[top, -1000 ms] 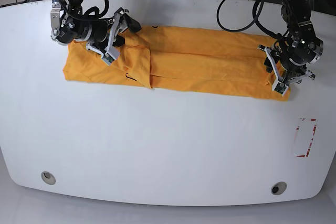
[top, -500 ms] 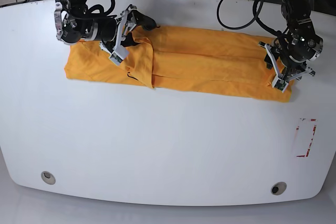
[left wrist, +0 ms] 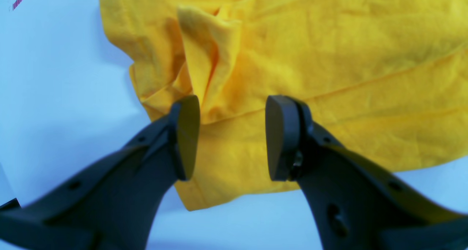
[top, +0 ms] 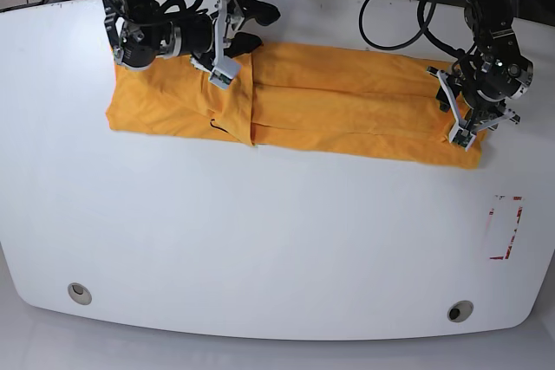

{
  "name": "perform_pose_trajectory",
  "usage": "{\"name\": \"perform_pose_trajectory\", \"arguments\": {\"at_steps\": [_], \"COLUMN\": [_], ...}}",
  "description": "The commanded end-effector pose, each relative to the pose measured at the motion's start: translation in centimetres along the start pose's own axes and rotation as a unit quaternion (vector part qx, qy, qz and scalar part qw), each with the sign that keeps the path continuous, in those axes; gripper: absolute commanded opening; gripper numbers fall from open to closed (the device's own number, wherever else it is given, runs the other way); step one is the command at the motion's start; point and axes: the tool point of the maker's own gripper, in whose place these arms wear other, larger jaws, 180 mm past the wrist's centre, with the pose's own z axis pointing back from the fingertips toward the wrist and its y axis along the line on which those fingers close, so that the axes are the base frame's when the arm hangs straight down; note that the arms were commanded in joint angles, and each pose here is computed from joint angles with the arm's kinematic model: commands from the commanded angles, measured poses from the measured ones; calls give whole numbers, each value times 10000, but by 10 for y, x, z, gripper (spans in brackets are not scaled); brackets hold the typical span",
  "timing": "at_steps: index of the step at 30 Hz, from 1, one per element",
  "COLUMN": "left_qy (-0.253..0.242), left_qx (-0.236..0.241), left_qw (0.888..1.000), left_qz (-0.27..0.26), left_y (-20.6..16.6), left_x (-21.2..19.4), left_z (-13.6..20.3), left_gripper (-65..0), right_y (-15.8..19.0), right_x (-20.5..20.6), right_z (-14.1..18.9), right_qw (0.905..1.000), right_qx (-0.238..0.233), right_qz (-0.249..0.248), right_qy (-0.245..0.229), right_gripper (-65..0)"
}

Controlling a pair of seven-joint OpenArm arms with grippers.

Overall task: Layout the t-shirt on the table in an organized manner, then fold the t-shirt properly
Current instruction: 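Regrasp the shirt's folded edge with the right gripper, then grasp the shirt's opposite end with the left gripper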

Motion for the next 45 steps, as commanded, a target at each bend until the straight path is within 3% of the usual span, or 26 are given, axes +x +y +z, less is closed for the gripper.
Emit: {"name": "perform_pose_trajectory", "arguments": {"at_steps": [1, 5, 11, 14, 21, 26, 30, 37, 45], "left_qy": [-182, -170, -372, -526, -795, -829, -804, -721, -591], "left_qx": [137, 183, 272, 232, 283, 267, 301, 240, 46], "left_qw": [9997, 9996, 9988, 9983, 9961, 9958, 9958, 9964, 9968], "left_qz": [-70, -112, -132, -48, 246, 281, 305, 367, 536], "left_y": [10, 15, 18, 13, 17, 15, 18, 18, 20], "left_x": [11, 11, 26, 37, 55, 58, 56, 50, 50], "left_z": [6, 7, 13, 13, 15, 14, 14, 9, -10], "left_gripper": [-375, -375, -375, -371, -369, -367, -294, -206, -204], "right_y": [-13, -35, -70, -83, -113, -130, -133, -129, -133], "right_x": [10, 18, 36, 43, 35, 24, 25, 16, 5], "right_z": [19, 43, 87, 100, 100, 97, 89, 71, 60], "right_qw": [9995, 9970, 9860, 9803, 9635, 9465, 9393, 9452, 9539], "right_qx": [-234, -673, -1417, -1721, -2639, -3217, -3396, -3210, -2982], "right_qz": [156, 57, -60, -5, 143, 224, 440, 480, 206], "right_qy": [-139, -379, -879, -972, -416, 112, 238, 362, 260], "right_gripper": [-227, -228, -230, -266, -499, -479, -457, -455, -455]}}
